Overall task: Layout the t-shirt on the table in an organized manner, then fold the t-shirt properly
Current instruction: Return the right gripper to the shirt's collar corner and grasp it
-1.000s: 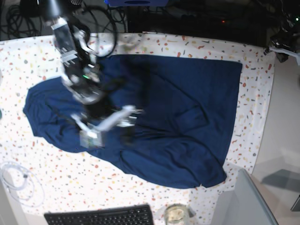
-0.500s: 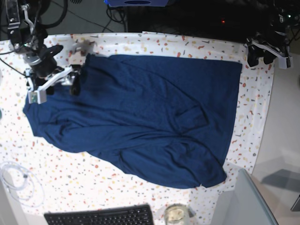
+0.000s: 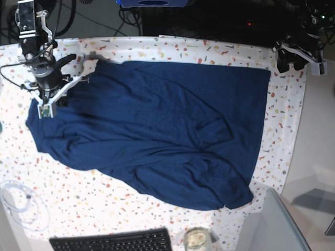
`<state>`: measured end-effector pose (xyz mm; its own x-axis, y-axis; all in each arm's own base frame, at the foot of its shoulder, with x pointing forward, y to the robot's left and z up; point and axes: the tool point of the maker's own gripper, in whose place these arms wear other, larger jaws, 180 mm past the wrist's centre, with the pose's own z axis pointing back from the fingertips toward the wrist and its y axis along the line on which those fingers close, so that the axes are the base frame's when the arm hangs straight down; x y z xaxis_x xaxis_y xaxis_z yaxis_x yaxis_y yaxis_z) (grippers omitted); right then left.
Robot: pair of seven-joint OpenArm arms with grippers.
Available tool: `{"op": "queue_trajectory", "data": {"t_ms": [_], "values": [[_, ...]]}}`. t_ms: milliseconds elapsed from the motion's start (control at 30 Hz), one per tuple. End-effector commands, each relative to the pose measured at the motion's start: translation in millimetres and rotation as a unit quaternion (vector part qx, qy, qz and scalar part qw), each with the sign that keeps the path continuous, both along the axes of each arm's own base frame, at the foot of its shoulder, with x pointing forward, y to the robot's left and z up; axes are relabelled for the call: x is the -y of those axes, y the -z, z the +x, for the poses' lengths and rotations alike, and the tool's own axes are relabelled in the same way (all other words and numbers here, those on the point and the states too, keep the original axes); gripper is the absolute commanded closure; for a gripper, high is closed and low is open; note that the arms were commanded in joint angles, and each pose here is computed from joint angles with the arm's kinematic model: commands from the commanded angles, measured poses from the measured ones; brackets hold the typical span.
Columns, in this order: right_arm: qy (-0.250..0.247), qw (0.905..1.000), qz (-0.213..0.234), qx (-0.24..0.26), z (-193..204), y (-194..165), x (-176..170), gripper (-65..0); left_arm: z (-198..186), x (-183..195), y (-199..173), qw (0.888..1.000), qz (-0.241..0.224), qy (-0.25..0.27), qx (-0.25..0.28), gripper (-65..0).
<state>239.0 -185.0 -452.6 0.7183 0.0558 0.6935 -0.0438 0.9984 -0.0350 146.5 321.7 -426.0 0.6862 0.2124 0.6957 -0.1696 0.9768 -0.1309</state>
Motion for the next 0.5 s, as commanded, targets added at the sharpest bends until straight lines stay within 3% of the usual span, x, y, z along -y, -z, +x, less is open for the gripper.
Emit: {"op": "queue_trajectory", "data": {"t_ms": [0,167,233,333,367,467], "values": [[-0.003,0.9999,-0.001,0.016,6.3,-6.9,0.4,-3.8,4.5,-5.8,-10.0,1.000,0.008,0.003,0.017,-34.1],[-0.012,0.9998,-0.004,0.018,1.0,-11.4,-0.8,-5.0,4.0,-7.2,-10.2,1.000,0.009,0.004,0.016,-34.1],[-0.018,0.9995,-0.006,0.027,-0.1,-19.3,-2.4,-12.2,4.1,-7.7,-10.5,1.000,0.010,0.004,0.016,-34.1],[-0.024,0.9996,-0.013,0.005,-8.2,-19.6,-0.4,-32.3,4.1,-7.7,-10.5,1.000,0.010,0.004,0.016,-34.1],[-0.023,0.9996,-0.014,-0.004,-10.4,-17.9,-0.2,-35.1,3.9,-7.7,-10.1,1.000,0.010,0.004,0.015,-34.1],[-0.023,0.9996,-0.014,-0.010,-8.9,-16.7,-0.2,-34.5,4.5,-7.7,-10.3,1.000,0.010,0.004,0.016,-34.1]]}}
